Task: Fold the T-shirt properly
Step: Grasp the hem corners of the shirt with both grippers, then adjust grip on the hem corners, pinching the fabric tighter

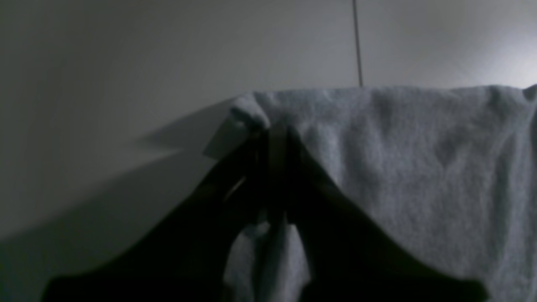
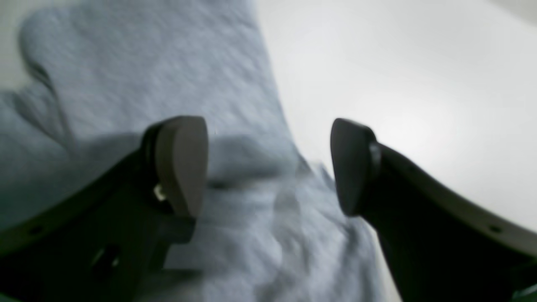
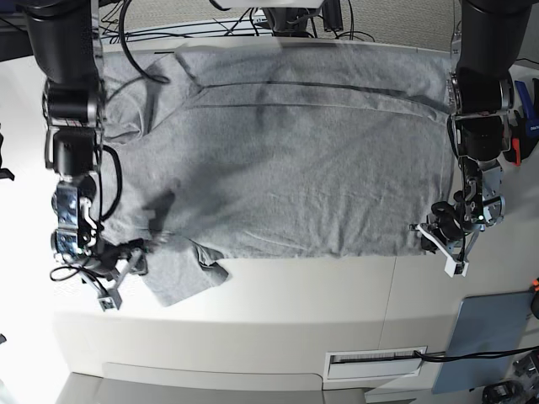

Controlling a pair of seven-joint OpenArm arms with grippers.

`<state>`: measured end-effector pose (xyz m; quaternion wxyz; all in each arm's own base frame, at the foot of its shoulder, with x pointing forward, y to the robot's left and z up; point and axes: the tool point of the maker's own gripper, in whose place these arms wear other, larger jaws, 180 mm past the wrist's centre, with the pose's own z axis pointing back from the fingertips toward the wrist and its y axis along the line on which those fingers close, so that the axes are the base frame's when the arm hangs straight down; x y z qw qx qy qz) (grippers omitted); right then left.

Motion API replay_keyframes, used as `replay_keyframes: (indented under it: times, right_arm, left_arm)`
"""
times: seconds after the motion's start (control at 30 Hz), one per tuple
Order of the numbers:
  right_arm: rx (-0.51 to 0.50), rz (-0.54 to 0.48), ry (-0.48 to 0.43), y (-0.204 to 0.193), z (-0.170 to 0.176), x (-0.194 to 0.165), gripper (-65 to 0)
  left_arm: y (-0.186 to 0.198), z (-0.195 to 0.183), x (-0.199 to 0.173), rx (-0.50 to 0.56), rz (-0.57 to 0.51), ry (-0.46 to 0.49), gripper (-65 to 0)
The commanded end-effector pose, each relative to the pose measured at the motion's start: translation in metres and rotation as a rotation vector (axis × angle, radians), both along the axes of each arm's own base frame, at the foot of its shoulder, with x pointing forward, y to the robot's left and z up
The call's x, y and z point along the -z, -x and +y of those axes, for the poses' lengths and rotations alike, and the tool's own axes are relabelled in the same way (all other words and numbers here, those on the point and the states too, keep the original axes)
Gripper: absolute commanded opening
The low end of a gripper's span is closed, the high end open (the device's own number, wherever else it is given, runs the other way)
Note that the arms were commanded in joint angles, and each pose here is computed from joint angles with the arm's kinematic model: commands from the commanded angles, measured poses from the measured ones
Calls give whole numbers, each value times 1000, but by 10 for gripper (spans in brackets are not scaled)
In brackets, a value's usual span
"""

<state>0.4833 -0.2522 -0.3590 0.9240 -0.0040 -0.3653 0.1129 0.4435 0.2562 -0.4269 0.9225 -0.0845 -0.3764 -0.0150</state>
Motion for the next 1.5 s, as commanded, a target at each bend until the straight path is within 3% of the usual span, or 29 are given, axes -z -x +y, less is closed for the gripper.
replay_keyframes:
  times: [0.0, 0.47, 0.77, 0.83, 1.07, 1.23, 1.47]
  right_arm:
    - [11, -79, -11, -20, -3, -27, -209]
    - [98, -27, 47, -15, -11, 21, -209]
    - [110, 94, 67, 8, -16, 49, -214]
    - [109, 103, 73, 9, -17, 49, -254]
    - [93, 85, 109, 6, -20, 47, -520]
    - [91, -10, 176, -7, -29, 34, -540]
    - [90, -50, 195, -15, -29, 19, -543]
  left_arm:
    - [2, 2, 1, 15, 35, -21, -650]
    - [2, 2, 0, 15, 32, -20, -650]
    - [2, 2, 0, 15, 32, -20, -650]
    - [1, 2, 0, 14, 31, -19, -650]
    - [1, 1, 0, 12, 28, -12, -650]
    - [-6, 2, -7, 4, -25, -8, -650]
    - [-24, -4, -34, -7, -134, 34, -650]
